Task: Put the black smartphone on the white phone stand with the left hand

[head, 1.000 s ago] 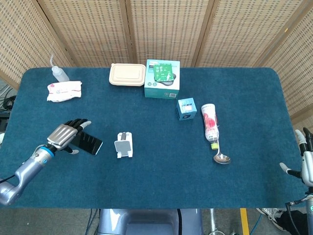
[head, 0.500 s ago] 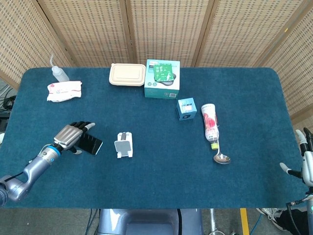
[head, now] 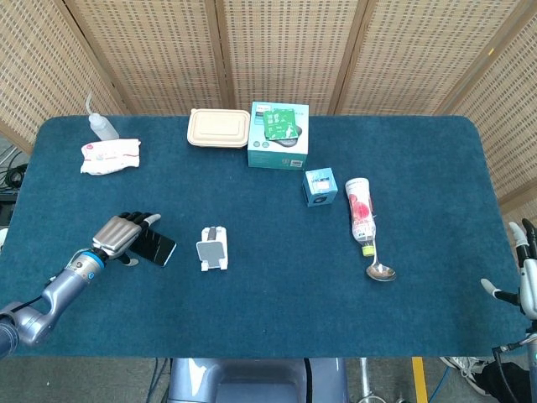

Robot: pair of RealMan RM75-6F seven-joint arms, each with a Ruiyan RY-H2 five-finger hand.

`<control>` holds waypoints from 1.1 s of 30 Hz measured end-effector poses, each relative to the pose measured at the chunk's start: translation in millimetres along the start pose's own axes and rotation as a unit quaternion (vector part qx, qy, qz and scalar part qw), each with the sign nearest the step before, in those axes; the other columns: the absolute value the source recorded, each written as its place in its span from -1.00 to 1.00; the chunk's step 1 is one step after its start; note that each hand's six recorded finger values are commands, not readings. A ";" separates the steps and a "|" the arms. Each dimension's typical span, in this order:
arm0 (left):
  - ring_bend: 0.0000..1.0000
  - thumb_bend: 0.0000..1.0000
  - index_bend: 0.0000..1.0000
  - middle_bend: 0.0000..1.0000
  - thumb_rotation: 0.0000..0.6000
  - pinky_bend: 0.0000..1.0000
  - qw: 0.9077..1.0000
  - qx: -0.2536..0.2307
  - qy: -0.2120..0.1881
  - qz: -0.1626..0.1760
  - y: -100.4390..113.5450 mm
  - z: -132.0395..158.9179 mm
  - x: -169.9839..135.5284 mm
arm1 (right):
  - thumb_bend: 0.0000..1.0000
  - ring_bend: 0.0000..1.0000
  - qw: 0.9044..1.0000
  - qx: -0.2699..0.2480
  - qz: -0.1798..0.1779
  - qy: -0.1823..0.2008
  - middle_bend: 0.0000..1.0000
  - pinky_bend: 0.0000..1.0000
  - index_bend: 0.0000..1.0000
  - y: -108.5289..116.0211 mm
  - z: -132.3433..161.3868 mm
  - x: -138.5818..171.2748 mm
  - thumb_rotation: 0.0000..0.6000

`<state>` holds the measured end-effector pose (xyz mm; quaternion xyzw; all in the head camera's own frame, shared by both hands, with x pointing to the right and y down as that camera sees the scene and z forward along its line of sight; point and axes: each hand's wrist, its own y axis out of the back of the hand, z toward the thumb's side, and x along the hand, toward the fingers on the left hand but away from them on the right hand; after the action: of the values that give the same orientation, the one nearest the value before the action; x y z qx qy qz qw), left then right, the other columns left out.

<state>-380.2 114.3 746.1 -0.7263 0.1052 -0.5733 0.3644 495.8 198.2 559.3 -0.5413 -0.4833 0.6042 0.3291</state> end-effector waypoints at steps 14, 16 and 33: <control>-0.58 -0.69 -0.66 -0.51 1.00 -0.57 1.000 0.010 0.005 0.000 1.0 -0.1 2.5 | -0.89 -1.00 1.000 -0.005 0.005 0.002 -1.00 -1.00 -1.00 0.2 -0.2 0.4 1.00; -0.57 -0.69 -0.59 -0.48 1.00 -0.56 1.000 0.012 0.005 0.001 2.6 0.7 2.6 | -0.89 -1.00 1.000 -0.005 0.005 0.002 -1.00 -1.00 -1.00 0.5 -0.4 0.5 1.00; -0.28 -0.68 -0.21 -0.14 1.00 -0.35 0.999 0.027 0.015 0.014 -0.3 -1.9 1.7 | -0.89 -1.00 1.000 -0.008 0.006 0.003 -1.00 -1.00 -1.00 0.8 0.0 0.8 1.00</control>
<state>-381.5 112.8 747.8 -0.7060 0.1049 -0.5813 0.3907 495.8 198.7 558.2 -0.5483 -0.4839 0.6009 0.3226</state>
